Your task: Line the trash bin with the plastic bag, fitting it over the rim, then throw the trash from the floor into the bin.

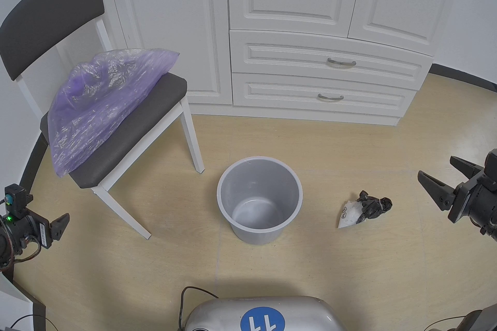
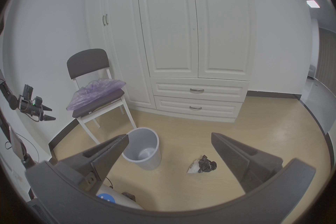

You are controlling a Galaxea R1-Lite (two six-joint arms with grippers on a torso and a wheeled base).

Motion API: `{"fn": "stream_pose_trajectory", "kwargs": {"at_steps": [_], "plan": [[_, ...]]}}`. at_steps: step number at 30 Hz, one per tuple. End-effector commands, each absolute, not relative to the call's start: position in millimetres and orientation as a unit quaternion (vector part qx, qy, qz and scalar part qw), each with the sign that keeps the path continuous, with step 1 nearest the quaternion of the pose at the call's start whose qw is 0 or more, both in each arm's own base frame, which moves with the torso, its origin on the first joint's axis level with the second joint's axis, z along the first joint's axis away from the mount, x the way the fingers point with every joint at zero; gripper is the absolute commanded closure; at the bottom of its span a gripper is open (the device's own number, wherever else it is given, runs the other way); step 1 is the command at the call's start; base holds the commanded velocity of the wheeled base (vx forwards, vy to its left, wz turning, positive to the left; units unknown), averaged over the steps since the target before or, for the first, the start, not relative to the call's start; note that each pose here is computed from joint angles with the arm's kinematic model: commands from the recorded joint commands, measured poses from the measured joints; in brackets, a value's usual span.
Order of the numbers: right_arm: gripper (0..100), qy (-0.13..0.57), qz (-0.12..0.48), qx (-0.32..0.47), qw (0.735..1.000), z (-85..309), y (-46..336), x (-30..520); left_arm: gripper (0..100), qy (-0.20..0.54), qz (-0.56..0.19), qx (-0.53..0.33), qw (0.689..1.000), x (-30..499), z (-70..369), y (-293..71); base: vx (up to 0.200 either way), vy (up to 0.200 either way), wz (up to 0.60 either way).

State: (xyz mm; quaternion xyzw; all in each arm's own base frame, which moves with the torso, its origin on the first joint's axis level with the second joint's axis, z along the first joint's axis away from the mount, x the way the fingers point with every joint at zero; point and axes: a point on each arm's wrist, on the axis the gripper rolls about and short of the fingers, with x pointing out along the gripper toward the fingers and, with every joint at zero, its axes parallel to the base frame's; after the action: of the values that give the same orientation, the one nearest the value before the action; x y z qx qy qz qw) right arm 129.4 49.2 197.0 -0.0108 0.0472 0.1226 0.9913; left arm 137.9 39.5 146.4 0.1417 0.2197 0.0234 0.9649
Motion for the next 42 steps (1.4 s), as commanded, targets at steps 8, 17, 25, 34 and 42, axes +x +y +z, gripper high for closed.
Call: {"fn": "stream_pose_trajectory", "kwargs": {"at_steps": [8, 17, 25, 34, 42], "plan": [[0, 0.058, 0.12, -0.017, 0.991, 188.4, 56.1, 147.6, 0, 0.179, 0.004, 0.13, 0.975, 169.3, 175.3, 56.6, 0.0, 0.0, 0.0], [0, 0.062, 0.129, -0.023, 0.989, 187.9, 61.0, 151.8, 0, 0.203, 0.0, 0.125, 0.971, 184.0, 167.6, 61.9, 0.0, 0.0, 0.0], [0, 0.059, 0.138, -0.026, 0.988, 182.6, 70.1, 159.6, 0, 0.224, 0.02, 0.113, 0.968, 194.1, 150.7, 75.0, 0.0, 0.0, 0.0], [0, 0.062, 0.115, -0.024, 0.991, 172.6, 76.4, 175.7, 0, 0.213, 0.03, 0.117, 0.97, 218.0, 136.6, 87.8, 0.0, 0.0, 0.0], [0, 0.057, 0.115, -0.019, 0.992, 168.0, 78.1, 179.3, 0, 0.182, 0.073, 0.114, 0.974, 238.4, 130.4, 98.6, 0.0, 0.0, 0.0]]}}
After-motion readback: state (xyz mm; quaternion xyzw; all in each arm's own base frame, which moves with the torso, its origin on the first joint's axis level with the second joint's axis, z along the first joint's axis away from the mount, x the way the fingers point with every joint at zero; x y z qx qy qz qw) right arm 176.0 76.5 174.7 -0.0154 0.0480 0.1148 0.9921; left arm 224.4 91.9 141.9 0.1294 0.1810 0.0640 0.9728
